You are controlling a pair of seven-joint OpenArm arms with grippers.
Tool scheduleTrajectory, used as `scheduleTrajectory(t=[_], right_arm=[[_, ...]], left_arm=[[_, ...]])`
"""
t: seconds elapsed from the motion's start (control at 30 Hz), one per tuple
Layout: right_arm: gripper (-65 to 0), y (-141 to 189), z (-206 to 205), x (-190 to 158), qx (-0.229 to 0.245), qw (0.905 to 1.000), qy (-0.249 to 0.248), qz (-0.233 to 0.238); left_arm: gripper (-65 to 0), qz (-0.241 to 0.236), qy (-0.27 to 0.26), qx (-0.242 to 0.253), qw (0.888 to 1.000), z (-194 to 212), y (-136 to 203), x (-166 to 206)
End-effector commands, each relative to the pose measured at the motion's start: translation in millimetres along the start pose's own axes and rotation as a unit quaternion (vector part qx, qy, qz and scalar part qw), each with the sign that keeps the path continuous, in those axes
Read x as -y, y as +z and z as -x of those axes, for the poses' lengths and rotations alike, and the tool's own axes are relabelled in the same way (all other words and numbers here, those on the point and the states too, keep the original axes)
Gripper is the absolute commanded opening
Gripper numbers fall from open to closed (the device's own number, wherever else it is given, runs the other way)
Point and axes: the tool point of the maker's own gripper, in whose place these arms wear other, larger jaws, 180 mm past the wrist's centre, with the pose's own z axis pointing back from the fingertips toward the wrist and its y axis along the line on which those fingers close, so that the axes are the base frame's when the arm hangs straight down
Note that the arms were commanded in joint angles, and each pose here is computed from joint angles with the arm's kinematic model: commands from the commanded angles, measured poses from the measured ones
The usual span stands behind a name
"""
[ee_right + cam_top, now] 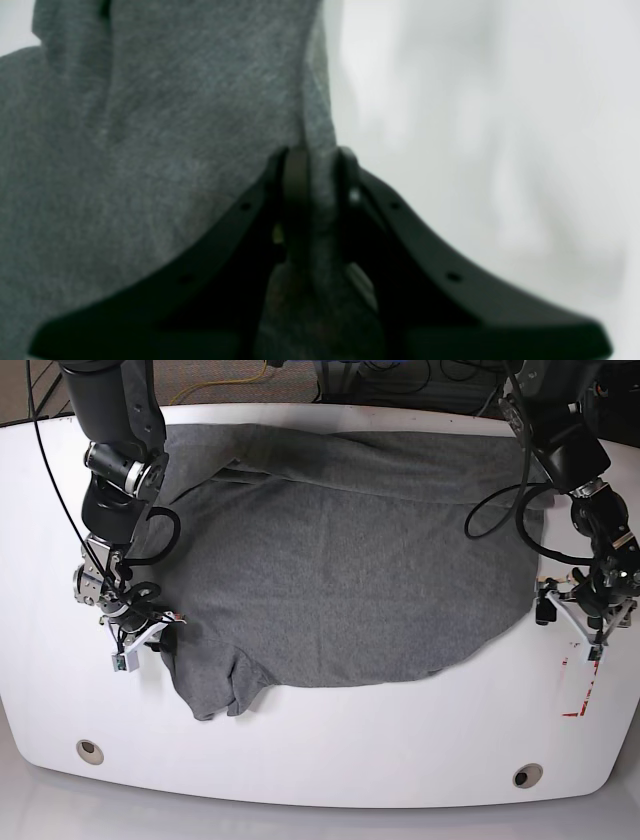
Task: Layout the t-shirt on the table in an organized manner, then fold the t-shirt properly
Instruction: 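Grasp the hem corners with both grippers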
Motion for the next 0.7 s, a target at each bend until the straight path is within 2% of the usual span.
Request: scheduleTrajectory(t=[0.0, 0.2, 0.5, 0.67], right_arm=[[-56.0, 4, -33, 5, 0.043, 0.9991, 0.005, 0.002], [-55.8, 3, -31, 4, 0.042, 0.9991, 0.004, 0.001], [-55.8, 3, -31, 4, 0.042, 0.9991, 0.004, 0.001], [-55.8, 3, -31, 4, 0.042, 0.9991, 0.004, 0.001]], left_arm=[[-6.8, 0.022, 0.018, 0.037, 0.999, -25, -9, 5], [-6.8, 0.073, 0.055, 0.057, 0.994, -38, -35, 34], [-6.9, 0.119, 0.094, 0.056, 0.987, -41, -62, 61], [-7.4, 0.146, 0.067, 0.034, 0.986, -36, -74, 87]])
